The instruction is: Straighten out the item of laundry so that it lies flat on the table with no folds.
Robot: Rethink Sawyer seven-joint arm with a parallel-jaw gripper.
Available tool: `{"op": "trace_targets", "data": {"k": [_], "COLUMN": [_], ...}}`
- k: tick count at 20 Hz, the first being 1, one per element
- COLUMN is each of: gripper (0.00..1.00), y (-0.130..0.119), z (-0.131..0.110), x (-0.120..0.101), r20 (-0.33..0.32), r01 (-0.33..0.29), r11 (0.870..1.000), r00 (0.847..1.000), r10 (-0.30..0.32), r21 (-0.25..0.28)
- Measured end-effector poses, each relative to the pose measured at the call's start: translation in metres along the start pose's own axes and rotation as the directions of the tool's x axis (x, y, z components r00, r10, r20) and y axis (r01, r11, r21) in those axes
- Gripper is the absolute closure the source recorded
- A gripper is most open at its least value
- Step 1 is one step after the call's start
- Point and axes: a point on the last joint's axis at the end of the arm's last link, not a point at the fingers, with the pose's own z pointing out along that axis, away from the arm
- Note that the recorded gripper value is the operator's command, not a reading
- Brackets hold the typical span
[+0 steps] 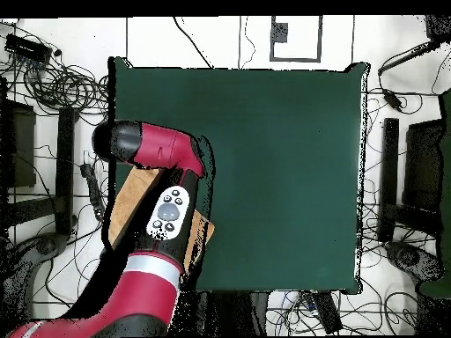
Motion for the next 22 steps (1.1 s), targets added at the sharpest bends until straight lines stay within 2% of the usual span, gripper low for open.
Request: {"op": "trace_targets", "data": {"k": [7,15,22], "gripper": [0.0,0.0,0.0], "y": [0.002,0.003,0.006], "z": [0.005,0.007,0.034], "x": [0.016,0.014,0.008], "r20": [-0.051,-0.054,-0.044], "r01": [-0.067,-0.077,-0.097], "r11": [0.998,0.997,0.995], "r00": [0.996,0.996,0.994], "r10": [0.068,0.078,0.096], "r21": [0.007,0.006,-0.023]}}
